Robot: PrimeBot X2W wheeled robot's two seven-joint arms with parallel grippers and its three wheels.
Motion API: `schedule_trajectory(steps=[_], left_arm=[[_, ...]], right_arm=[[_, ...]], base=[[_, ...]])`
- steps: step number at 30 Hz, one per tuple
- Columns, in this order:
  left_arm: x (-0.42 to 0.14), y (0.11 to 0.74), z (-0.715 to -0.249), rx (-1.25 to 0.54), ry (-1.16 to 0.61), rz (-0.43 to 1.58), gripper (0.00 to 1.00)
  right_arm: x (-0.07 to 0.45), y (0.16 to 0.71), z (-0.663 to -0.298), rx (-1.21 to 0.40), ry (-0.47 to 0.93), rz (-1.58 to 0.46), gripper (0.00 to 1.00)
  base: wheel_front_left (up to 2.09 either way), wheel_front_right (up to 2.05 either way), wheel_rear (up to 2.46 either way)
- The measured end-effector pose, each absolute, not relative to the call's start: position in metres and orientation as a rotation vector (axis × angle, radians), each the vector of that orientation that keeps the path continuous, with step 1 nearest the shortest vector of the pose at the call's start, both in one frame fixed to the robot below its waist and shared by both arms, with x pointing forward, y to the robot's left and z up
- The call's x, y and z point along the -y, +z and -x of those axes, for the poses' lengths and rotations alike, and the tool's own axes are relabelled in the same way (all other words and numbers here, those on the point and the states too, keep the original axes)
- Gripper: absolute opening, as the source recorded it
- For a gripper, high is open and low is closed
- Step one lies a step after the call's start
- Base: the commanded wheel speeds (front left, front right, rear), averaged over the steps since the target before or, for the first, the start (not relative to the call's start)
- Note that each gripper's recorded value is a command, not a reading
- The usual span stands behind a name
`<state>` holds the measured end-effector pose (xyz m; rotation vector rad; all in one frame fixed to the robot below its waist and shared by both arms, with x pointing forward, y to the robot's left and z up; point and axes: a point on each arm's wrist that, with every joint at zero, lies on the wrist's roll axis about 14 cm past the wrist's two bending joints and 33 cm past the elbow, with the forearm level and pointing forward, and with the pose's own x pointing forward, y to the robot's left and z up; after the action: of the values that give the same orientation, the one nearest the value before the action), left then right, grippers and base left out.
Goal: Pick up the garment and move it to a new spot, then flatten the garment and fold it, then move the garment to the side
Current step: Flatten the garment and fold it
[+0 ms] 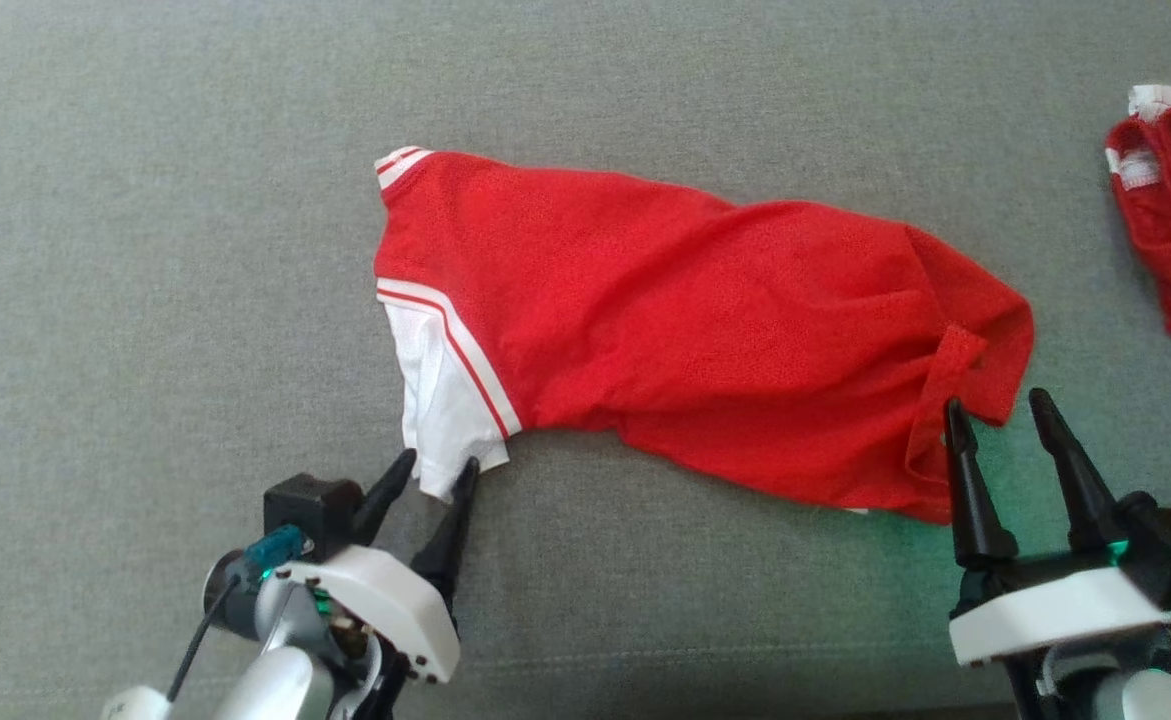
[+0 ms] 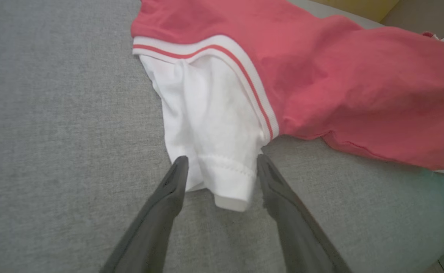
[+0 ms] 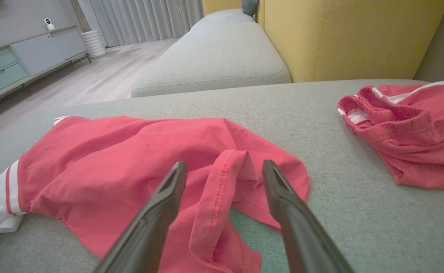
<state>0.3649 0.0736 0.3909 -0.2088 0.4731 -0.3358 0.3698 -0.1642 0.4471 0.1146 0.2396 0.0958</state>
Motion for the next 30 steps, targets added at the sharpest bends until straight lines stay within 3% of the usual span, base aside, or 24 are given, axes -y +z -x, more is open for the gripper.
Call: schedule_trajectory(steps=[1, 2, 12, 30], left_arm=[[-0.073, 0.390, -0.365, -0.473, -0.337, 0.208, 0.07], [-0.073, 0.390, -0.366, -0.474, -0.338, 0.208, 0.00], [-0.073, 0.390, -0.377, -0.455, -0.338, 0.208, 0.00], [-0.071, 0.385, -0.386, -0.452, -0.336, 0.211, 0.00]], right_arm=[[0.164, 0.446, -0.370, -0.243, 0.095, -0.118, 1.00], [0.164, 0.445, -0.369, -0.248, 0.095, -0.119, 1.00], [0.135, 0.381, -0.319, -0.532, 0.173, -0.145, 1.00], [0.157, 0.365, -0.330, -0.555, 0.110, -0.129, 1.00]], base=[[0.00, 0.00, 0.00], [0.00, 0.00, 0.00], [0.00, 0.00, 0.00], [0.00, 0.00, 0.00]])
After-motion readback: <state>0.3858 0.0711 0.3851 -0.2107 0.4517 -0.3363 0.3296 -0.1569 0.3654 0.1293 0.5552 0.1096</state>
